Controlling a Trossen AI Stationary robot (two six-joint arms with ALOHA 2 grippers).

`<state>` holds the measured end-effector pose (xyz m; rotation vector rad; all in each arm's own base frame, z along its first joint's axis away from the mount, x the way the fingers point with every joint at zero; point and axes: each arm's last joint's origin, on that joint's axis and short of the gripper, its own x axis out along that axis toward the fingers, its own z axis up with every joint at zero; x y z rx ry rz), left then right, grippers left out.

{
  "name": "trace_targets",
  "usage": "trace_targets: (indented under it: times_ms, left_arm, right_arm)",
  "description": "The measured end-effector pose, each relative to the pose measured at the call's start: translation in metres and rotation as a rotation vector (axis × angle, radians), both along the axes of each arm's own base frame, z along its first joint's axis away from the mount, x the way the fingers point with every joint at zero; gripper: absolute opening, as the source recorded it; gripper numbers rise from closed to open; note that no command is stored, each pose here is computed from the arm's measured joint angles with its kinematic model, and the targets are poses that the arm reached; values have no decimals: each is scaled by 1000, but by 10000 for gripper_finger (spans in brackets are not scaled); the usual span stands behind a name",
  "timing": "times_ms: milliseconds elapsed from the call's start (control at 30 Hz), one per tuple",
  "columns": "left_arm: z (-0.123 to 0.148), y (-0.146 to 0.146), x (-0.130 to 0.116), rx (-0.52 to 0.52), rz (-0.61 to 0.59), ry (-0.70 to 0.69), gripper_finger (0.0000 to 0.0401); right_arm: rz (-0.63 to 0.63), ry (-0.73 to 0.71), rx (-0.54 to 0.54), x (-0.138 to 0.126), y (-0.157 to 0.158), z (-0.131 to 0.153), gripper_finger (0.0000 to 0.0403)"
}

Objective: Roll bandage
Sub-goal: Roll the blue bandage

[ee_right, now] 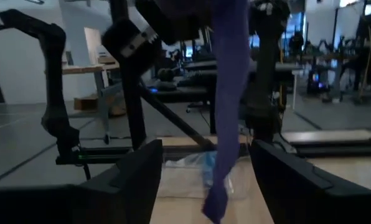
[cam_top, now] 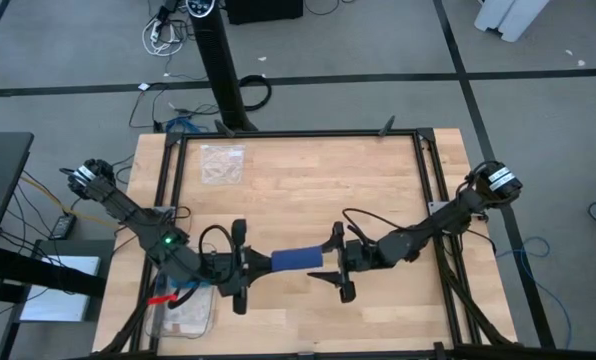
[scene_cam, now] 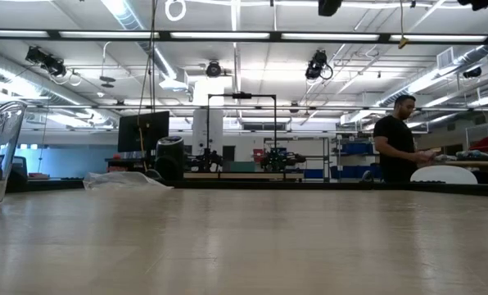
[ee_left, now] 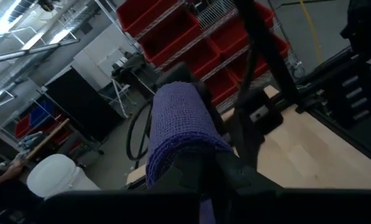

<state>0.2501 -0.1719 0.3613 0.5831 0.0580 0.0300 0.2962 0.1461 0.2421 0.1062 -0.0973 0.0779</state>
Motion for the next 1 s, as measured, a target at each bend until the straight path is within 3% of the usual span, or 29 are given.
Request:
trace_targets:
  times_ms: [233, 500, 1000]
  left_arm:
    - [1, 7, 5, -2, 26, -12, 16]
    - [7, 9, 6, 15, 34, -59, 16]
    - [-5, 18, 9, 105, 191, -27, 16]
  right_arm:
    - [-21, 33, 38, 5, -8, -2, 181]
    - [1, 45, 25, 5, -7, -3, 17]
    - [165, 4, 19, -15, 33, 4, 2]
